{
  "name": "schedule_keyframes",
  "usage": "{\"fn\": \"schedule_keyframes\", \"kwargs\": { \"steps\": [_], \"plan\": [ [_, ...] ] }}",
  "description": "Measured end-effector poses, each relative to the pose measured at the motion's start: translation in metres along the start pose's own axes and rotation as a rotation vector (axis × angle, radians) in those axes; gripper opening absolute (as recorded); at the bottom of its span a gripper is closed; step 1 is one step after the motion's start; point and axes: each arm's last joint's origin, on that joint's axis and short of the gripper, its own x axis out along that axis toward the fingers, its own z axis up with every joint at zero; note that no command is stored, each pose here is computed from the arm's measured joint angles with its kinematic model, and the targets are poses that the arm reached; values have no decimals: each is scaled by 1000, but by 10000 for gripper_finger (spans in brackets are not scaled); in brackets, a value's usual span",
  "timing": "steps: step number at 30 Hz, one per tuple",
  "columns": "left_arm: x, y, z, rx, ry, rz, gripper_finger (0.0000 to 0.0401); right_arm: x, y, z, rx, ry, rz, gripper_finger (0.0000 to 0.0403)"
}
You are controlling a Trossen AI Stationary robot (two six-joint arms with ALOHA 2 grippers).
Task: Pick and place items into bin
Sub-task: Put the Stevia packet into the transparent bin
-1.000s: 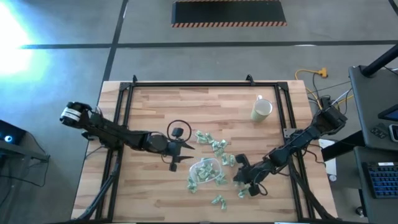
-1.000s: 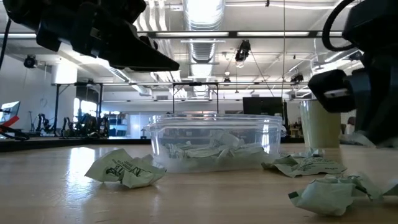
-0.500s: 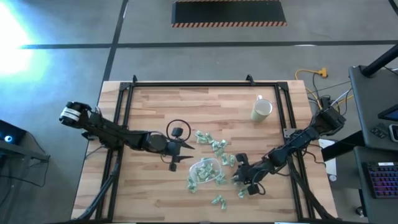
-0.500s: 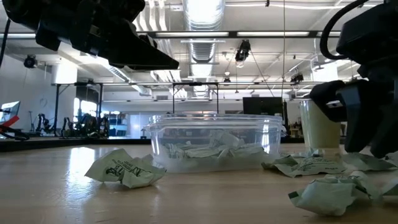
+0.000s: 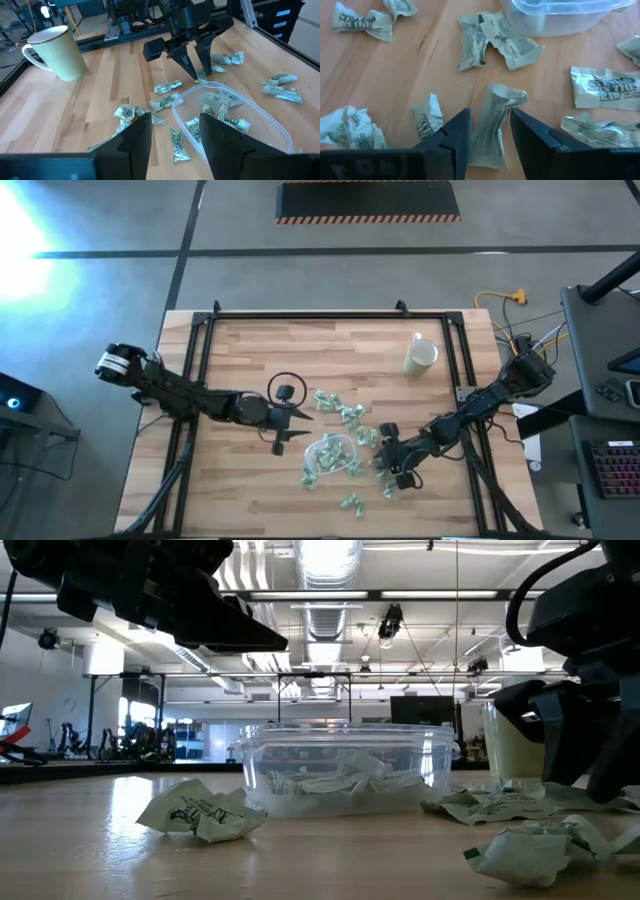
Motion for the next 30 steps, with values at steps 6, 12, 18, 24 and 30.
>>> {"fn": "schedule_keyframes", "kwargs": {
  "steps": [6, 12, 18, 24, 30],
  "plan": [
    [0, 0, 0, 0, 1, 0, 149, 0, 0, 0, -17, 1, 4, 89],
    [0, 0, 0, 0, 1, 0, 149, 0, 0, 0, -58, -4, -13, 31],
    [0, 0, 0, 0, 1, 0, 149, 0, -1, 1, -86, -9, -25, 9],
    [0, 0, 0, 0, 1, 0, 149, -1, 1, 9, -140, -39, -48, 9],
    [0, 0, 0, 0, 2, 0, 149, -6, 5, 26, -222, -70, -56, 9]
  ]
}}
